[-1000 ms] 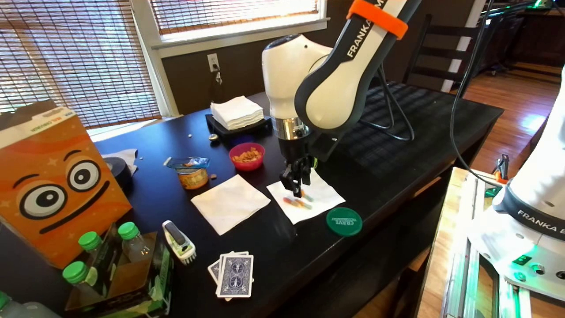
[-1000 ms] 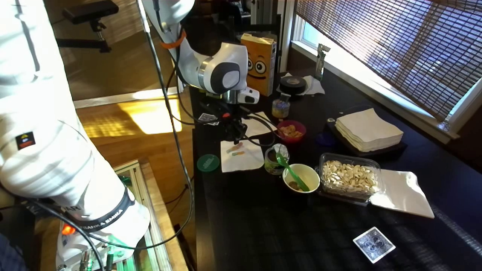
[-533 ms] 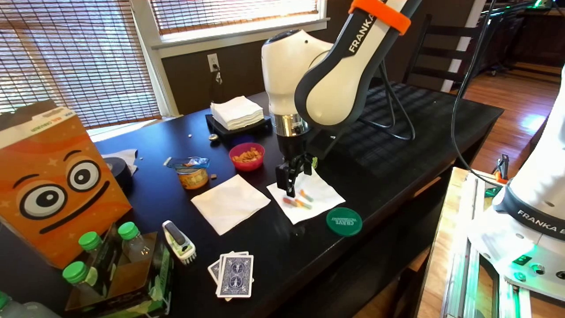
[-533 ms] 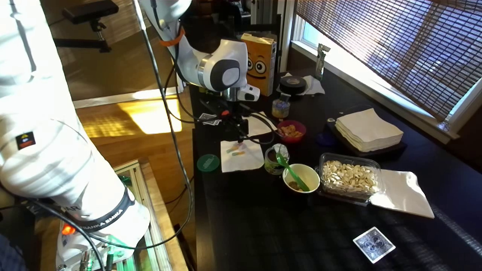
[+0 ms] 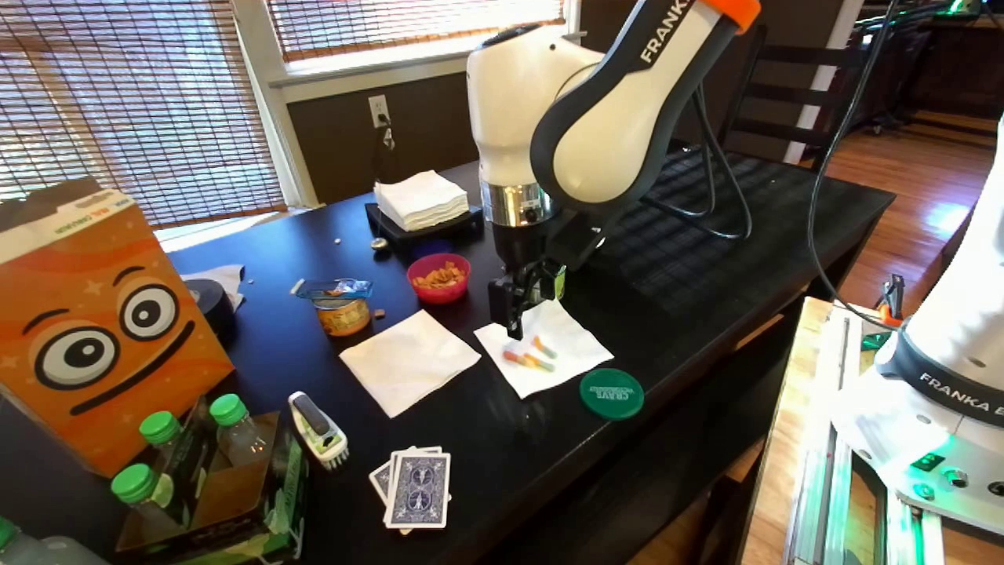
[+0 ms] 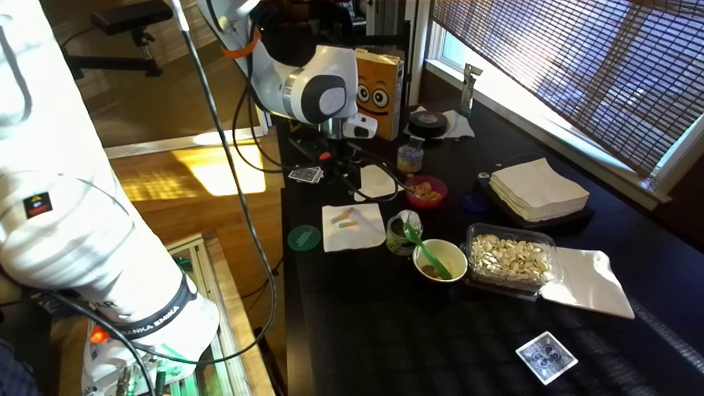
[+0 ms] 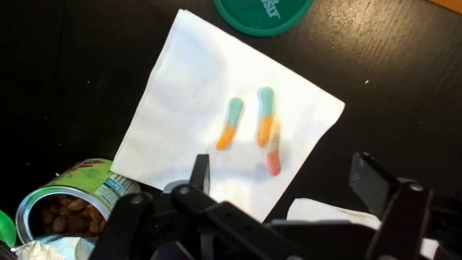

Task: Move the jelly worms to the serviette on the right

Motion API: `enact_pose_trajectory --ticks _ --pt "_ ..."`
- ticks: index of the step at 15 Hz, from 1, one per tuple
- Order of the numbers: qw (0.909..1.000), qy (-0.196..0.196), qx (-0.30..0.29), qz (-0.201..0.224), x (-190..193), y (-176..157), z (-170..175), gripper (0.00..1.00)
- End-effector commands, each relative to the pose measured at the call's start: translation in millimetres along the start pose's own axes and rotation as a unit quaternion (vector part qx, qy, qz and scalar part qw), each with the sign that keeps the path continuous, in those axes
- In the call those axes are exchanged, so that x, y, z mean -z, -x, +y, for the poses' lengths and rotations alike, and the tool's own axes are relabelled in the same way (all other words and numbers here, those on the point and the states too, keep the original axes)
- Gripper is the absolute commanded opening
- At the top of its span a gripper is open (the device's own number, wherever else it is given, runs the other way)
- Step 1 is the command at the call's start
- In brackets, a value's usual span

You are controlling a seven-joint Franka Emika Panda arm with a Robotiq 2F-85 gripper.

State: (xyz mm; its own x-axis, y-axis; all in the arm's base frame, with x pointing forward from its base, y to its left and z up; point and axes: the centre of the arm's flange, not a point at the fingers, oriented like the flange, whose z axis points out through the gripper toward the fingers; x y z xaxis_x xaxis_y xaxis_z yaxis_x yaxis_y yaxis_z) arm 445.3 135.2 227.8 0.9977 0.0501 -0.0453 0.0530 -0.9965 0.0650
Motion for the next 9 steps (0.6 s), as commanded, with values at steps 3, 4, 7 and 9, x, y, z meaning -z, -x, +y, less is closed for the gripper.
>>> enact_pose_trajectory --ticks 3,4,7,9 --pt "0.9996 0.001 -0.025 0.015 57 49 -9 1.0" --pt "0.9993 0.002 -0.033 0.018 64 56 -12 1.0" --pt "0.9987 0.007 -0.042 0.027 84 76 -21 1.0" --pt "0.9982 0.01 -0.051 0.03 93 88 -24 1.0"
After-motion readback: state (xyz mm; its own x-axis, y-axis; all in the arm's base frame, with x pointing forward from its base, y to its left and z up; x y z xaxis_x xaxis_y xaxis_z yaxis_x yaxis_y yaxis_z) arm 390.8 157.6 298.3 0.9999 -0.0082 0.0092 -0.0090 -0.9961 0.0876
